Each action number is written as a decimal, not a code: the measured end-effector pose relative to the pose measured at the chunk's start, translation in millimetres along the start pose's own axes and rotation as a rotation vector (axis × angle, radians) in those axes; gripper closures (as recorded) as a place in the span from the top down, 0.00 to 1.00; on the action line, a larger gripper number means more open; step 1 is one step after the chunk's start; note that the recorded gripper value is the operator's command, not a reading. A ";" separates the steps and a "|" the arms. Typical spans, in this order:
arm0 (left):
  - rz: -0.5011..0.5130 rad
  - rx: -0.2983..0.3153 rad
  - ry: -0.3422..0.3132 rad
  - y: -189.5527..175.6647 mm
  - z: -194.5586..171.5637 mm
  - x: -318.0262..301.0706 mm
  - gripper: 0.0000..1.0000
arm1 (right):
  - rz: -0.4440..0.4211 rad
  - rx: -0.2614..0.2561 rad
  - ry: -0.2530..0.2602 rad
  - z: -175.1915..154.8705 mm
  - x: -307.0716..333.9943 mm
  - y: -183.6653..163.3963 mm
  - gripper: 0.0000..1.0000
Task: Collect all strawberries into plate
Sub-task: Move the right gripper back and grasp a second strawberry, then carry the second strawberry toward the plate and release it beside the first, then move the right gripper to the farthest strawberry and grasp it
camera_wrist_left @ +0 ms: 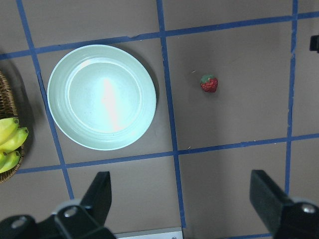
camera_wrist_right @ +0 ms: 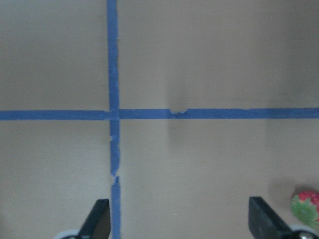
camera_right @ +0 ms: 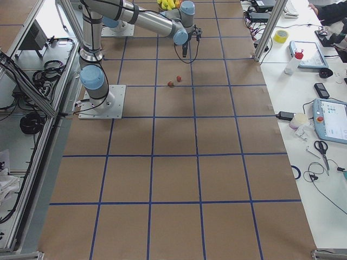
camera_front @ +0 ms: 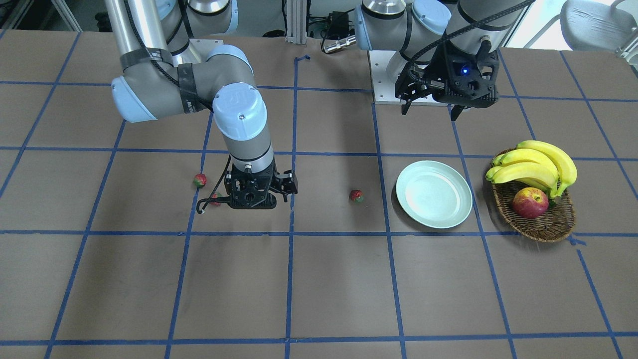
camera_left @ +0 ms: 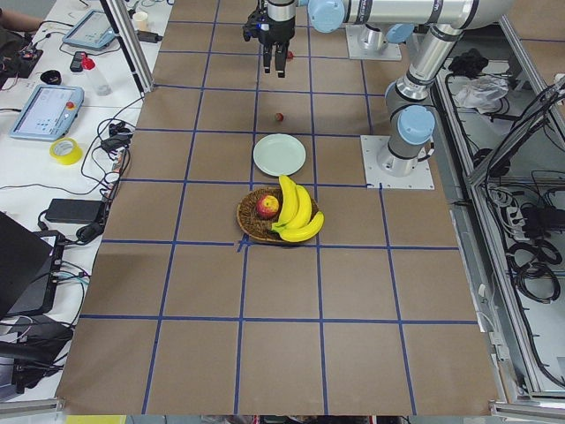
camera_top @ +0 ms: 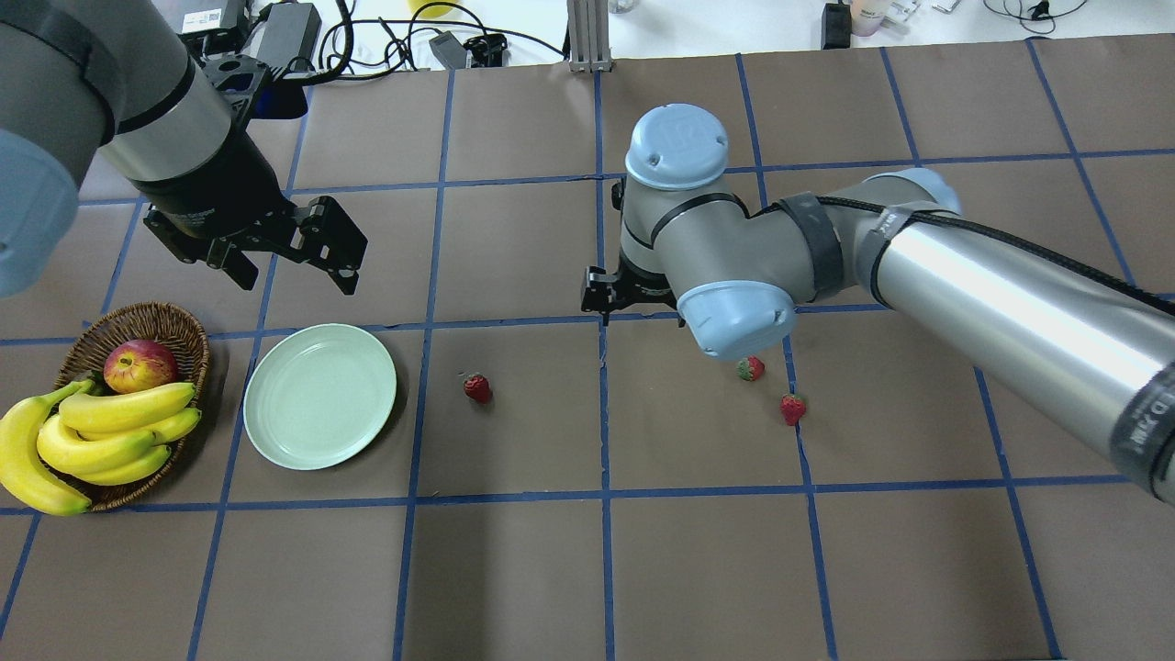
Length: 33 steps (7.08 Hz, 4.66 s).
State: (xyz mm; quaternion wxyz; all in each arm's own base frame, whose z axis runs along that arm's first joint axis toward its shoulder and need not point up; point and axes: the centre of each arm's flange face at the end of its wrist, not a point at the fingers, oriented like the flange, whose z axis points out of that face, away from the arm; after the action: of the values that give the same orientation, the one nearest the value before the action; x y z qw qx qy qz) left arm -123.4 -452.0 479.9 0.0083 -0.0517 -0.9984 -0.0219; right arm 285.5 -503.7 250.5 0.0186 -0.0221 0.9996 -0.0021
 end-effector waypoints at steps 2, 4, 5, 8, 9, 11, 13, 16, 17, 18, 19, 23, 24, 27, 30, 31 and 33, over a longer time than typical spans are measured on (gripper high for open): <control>0.000 0.003 0.000 -0.5 -0.6 0.0 1.00 | -0.111 -0.038 0.056 20.5 34.3 9.8 0.88; 0.000 0.005 0.000 -0.6 -0.7 0.1 1.00 | -0.108 -0.069 0.096 43.1 56.8 23.2 0.88; 0.001 0.007 -0.001 -0.7 -1.6 0.4 1.00 | -0.067 -0.070 0.094 52.3 70.2 26.9 0.87; 0.002 0.012 -0.001 -0.6 -3.6 0.7 1.00 | 0.091 -0.082 0.052 68.3 84.2 30.7 0.75; 0.001 0.013 -0.002 -0.2 -4.1 0.7 1.00 | 0.125 -0.084 0.042 69.6 84.3 30.5 0.57; 0.001 0.010 -0.001 -0.1 -2.6 0.7 1.00 | 0.143 -0.083 0.050 70.2 85.5 30.2 0.28; 0.001 0.004 0.007 -1.6 0.4 1.2 1.00 | 0.146 -0.080 0.053 69.1 85.7 28.9 0.11; -0.009 -0.007 0.013 -6.5 6.5 0.4 1.00 | 0.228 -0.048 0.031 53.7 72.4 21.2 0.11; -0.013 -0.009 0.014 -7.2 7.6 0.3 1.00 | 0.281 -0.037 -0.005 45.5 43.0 21.4 0.11; -0.014 -0.008 0.015 -7.0 7.4 0.6 1.00 | 0.320 -0.036 -0.047 41.6 -1.3 28.1 0.12; -0.014 -0.004 0.031 -6.0 6.0 2.7 1.00 | 0.356 -0.038 -0.068 41.9 -44.3 35.5 0.12; -0.021 0.019 0.094 -4.7 -1.0 7.5 1.00 | 0.438 -0.036 -0.154 54.6 -142.6 21.3 0.53; -0.023 0.018 0.097 -4.5 -0.2 7.2 1.00 | 0.439 -0.042 -0.154 59.7 -145.7 19.9 0.76; -0.030 -0.002 0.094 -2.0 5.0 3.0 1.00 | 0.364 -0.034 -0.138 61.7 -145.0 19.9 0.77; -0.032 -0.002 0.094 -2.5 7.0 1.6 1.00 | 0.239 -0.012 -0.042 28.2 -101.7 10.7 0.74; -0.033 0.000 0.096 -3.1 7.2 2.1 1.00 | 0.226 -0.030 -0.017 7.1 -61.2 3.5 0.74; -0.033 0.001 0.093 -2.9 6.7 3.0 1.00 | 0.174 -0.053 0.009 -14.1 28.7 10.9 0.71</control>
State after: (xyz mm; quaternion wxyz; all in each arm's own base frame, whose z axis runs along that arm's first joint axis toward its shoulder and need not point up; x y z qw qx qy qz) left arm -126.8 -454.3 473.1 0.0545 -0.0339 -0.9977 -0.0240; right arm 255.8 -494.0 263.5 0.0137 0.0644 0.9975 0.0261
